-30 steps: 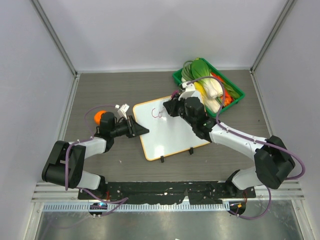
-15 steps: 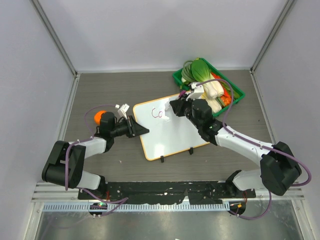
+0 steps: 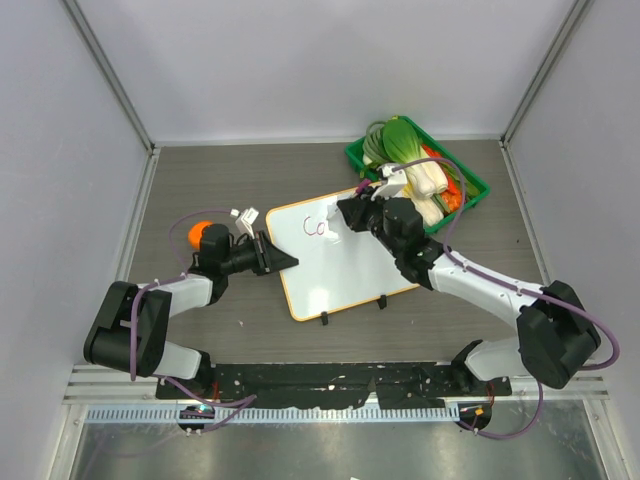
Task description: Write a sentence on the whiteboard
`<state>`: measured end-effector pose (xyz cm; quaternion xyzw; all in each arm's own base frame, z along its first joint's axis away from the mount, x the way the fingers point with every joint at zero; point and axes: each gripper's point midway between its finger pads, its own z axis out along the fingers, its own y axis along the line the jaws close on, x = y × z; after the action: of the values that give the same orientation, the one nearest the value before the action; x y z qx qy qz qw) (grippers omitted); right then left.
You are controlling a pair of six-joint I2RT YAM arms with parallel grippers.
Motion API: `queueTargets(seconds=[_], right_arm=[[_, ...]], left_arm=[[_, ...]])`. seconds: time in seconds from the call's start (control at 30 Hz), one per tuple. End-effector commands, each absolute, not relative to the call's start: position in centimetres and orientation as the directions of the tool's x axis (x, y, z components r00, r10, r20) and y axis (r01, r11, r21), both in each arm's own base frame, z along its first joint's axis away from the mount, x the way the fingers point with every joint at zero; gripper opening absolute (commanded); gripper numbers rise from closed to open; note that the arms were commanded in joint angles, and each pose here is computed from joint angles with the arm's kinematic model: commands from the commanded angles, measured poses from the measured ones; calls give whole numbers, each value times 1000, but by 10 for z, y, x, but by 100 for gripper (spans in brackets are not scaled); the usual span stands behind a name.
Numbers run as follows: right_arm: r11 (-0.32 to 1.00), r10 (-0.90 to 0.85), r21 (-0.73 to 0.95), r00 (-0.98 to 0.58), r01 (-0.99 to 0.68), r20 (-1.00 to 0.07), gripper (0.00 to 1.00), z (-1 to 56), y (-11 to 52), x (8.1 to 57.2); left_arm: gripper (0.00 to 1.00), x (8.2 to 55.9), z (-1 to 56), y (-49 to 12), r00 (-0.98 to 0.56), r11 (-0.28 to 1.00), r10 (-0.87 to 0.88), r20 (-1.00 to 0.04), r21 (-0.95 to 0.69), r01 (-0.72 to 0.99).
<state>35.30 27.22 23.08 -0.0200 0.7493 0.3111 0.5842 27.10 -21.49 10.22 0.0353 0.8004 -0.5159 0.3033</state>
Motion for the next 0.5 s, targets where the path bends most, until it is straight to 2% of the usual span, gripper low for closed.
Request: queueTargets(seconds=[0.0,0.47], right_arm=[[799,373,455,-268,-393,-888,1,246,274,362],[816,318,434,-330,-383,-889,1,217,270,353]], left_arm=[[0,274,50,-193,-828,637,-244,-505,-727,255],[0,274,51,-192,-824,639,-245,-511,-724,260]])
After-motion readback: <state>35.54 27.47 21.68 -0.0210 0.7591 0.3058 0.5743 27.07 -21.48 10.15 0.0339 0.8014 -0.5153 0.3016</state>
